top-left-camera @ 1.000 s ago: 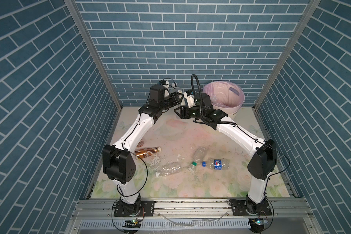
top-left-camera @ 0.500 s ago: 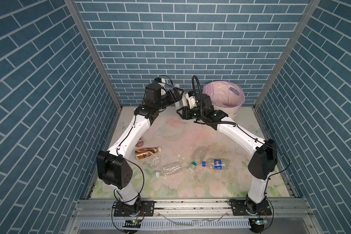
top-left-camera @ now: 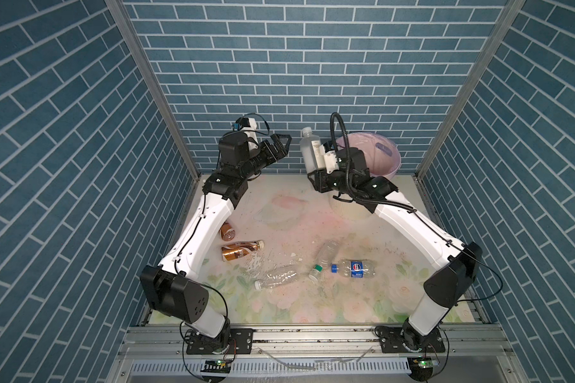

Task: Throw the plastic bottles in the bin
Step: Throw the plastic bottle into the trash bin.

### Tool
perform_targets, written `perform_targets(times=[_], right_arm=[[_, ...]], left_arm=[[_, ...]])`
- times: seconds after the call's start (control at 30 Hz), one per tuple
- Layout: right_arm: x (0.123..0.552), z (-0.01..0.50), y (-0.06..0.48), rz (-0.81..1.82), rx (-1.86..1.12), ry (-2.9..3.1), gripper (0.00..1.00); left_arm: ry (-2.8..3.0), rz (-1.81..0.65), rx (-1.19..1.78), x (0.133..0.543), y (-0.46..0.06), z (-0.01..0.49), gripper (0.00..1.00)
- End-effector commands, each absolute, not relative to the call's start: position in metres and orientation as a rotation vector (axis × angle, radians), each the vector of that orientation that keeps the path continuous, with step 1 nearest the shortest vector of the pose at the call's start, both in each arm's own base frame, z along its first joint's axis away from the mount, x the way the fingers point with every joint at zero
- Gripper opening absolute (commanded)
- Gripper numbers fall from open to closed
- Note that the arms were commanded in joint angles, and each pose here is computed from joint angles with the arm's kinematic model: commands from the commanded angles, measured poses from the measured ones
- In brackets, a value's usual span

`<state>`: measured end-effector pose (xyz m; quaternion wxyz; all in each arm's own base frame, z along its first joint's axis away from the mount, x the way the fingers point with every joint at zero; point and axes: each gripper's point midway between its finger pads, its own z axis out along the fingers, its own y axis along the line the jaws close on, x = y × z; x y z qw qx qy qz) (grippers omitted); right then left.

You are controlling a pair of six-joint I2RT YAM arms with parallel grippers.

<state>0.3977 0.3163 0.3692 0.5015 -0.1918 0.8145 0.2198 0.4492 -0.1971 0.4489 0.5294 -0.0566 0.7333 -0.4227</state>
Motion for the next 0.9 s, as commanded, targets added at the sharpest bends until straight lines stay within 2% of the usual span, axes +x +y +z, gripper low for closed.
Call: perform_targets(times=[0.0, 0.17, 0.3, 0.43, 0.53, 0.6, 0.67, 0.73, 0.8, 0.87], right_arm=[[0.384, 0.474, 0.246, 0.274, -0.389, 1.727, 0.35], [0.362, 0.554, 0.178, 0.119, -0.248, 1.526, 0.35], [0.359, 0.578, 0.141, 0.059, -0.152, 1.456, 0.31], [0.394, 0.546, 0.126, 0.047, -0.088, 1.552, 0.3], [0.44, 0.482, 0.123, 0.006, -0.045, 1.729, 0.33], [0.463, 0.437, 0.117, 0.011, 0.001, 1.865, 0.42], [0.469, 0.421, 0.118, 0.027, 0.005, 1.92, 0.54], [0.46, 0.434, 0.12, 0.059, 0.001, 1.876, 0.66], [0.447, 0.455, 0.122, 0.11, -0.008, 1.8, 0.85], [0.437, 0.47, 0.123, 0.127, -0.024, 1.765, 0.91]], left_arm=[[1.708, -1.019, -0.043, 0.434, -0.214, 0.464, 0.99], [1.69, -1.042, 0.032, 0.425, -0.237, 0.468, 0.99], [1.71, -1.054, 0.052, 0.427, -0.248, 0.46, 0.99], [1.735, -1.052, 0.046, 0.432, -0.251, 0.448, 0.99], [1.755, -1.051, 0.042, 0.434, -0.252, 0.439, 0.99], [1.77, -1.044, 0.043, 0.435, -0.252, 0.434, 0.99], [1.789, -1.03, 0.046, 0.435, -0.252, 0.429, 0.99], [1.807, -1.013, 0.053, 0.435, -0.251, 0.423, 0.99], [1.82, -0.997, 0.05, 0.435, -0.25, 0.419, 0.99], [1.83, -0.99, 0.047, 0.438, -0.25, 0.414, 0.99]])
